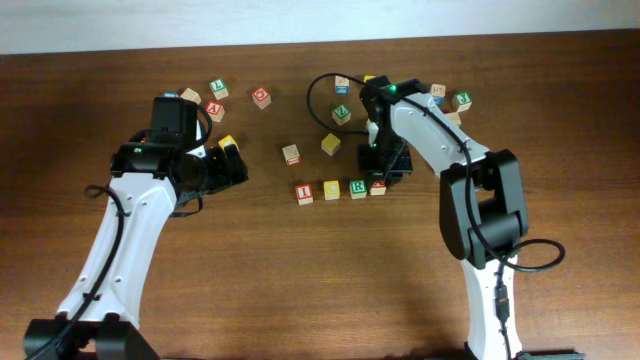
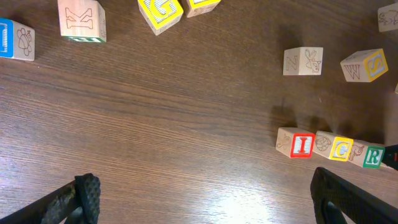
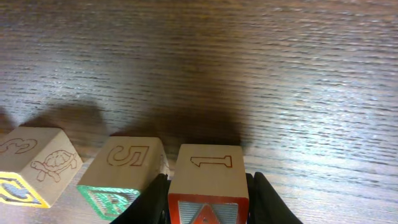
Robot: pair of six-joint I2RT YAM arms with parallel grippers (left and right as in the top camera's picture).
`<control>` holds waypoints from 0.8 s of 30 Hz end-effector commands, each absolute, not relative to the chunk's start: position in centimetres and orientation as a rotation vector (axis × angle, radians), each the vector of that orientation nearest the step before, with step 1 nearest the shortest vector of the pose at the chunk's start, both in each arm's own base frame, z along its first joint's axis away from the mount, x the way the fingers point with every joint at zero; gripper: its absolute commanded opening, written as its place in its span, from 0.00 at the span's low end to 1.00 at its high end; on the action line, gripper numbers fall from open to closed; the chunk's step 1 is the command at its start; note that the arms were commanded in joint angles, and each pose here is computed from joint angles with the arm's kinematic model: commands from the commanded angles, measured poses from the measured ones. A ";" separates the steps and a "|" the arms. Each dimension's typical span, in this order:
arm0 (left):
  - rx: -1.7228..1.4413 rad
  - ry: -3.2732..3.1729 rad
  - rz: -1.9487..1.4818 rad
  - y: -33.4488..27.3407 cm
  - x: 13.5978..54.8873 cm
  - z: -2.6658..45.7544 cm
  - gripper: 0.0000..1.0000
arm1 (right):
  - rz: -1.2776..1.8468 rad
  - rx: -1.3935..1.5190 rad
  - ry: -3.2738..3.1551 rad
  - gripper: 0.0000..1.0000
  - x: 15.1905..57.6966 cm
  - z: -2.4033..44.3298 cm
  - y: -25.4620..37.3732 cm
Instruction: Spell out ICRA
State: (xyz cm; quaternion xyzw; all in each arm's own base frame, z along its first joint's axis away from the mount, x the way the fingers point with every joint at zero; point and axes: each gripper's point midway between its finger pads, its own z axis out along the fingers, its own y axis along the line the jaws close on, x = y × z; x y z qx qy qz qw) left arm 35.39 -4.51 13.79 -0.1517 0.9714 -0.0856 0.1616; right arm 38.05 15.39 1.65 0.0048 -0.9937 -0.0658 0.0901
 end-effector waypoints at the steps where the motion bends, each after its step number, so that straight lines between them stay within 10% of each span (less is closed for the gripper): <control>1: -0.444 2.772 -0.233 -4.4 35.5 13.7 0.99 | -0.213 0.007 -2.955 0.27 37.8 2.0 15.8; 24: -0.443 2.772 -0.232 -4.4 35.5 13.7 0.99 | -0.198 -0.026 -2.934 0.31 36.8 2.1 17.2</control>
